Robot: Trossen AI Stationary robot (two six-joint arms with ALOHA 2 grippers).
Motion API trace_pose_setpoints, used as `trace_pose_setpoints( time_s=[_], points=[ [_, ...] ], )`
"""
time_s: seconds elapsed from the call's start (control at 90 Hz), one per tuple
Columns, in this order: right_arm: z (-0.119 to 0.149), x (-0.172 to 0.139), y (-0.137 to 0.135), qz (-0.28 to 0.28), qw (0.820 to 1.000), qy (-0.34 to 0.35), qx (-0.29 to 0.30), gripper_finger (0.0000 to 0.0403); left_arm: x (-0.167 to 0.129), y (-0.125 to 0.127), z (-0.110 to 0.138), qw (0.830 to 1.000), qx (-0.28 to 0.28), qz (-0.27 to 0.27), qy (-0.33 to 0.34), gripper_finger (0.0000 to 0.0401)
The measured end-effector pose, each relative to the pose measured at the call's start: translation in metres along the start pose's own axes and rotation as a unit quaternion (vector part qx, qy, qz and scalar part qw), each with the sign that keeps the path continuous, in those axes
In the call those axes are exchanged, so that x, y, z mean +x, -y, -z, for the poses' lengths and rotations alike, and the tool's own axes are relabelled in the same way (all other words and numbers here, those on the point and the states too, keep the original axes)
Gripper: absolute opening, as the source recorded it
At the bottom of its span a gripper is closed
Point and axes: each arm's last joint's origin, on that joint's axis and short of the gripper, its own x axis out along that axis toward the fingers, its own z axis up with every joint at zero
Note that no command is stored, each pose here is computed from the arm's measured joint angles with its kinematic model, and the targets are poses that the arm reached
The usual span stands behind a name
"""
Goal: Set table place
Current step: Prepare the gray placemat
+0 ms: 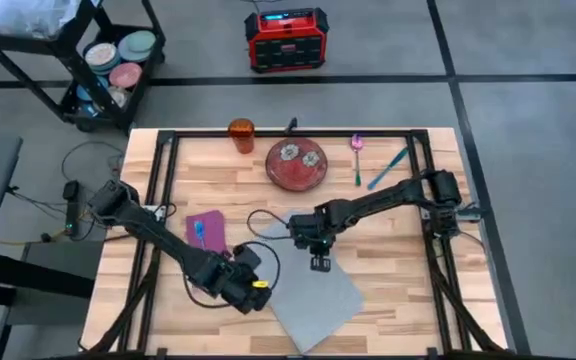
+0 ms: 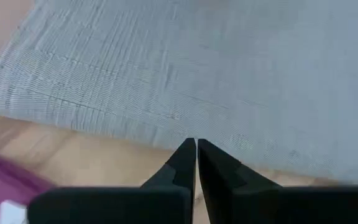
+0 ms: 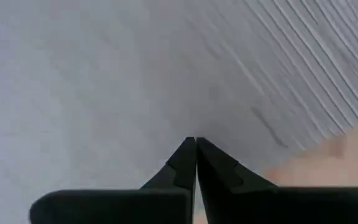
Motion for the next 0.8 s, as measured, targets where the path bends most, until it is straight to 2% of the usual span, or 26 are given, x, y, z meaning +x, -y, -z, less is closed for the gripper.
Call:
trace_pose_setpoints(
  time_s=[0.067, 0.211, 0.311, 0.411, 0.5, 0.8],
  points=[
    [0.004, 0.002, 0.015, -0.002, 1.0, 0.001, 0.012, 0.0, 0.005, -0.005, -0.006, 1.0, -0.005, -0.009, 0.003, 0.0],
    [0.016, 0.006, 0.051, -0.015, 0.998, -0.013, 0.058, 0.0, 0.016, -0.015, -0.02, 0.999, 0.021, -0.03, -0.012, 0.0],
    [0.029, 0.006, 0.078, -0.03, 0.989, -0.033, 0.14, 0.0, 0.022, -0.021, -0.03, 0.998, 0.043, -0.037, -0.028, 0.0],
    [0.041, 0.008, 0.097, -0.082, 0.975, -0.043, 0.202, 0.0, 0.027, -0.025, -0.039, 0.997, 0.054, -0.043, -0.035, 0.0],
    [0.047, 0.01, 0.102, -0.114, 0.965, -0.048, 0.231, 0.0, 0.029, -0.028, -0.047, 0.997, 0.059, -0.047, -0.035, 0.0],
    [0.053, 0.012, 0.109, -0.124, 0.951, -0.044, 0.28, 0.0, 0.039, -0.037, -0.061, 0.997, 0.056, -0.055, -0.026, 0.0]
  ],
)
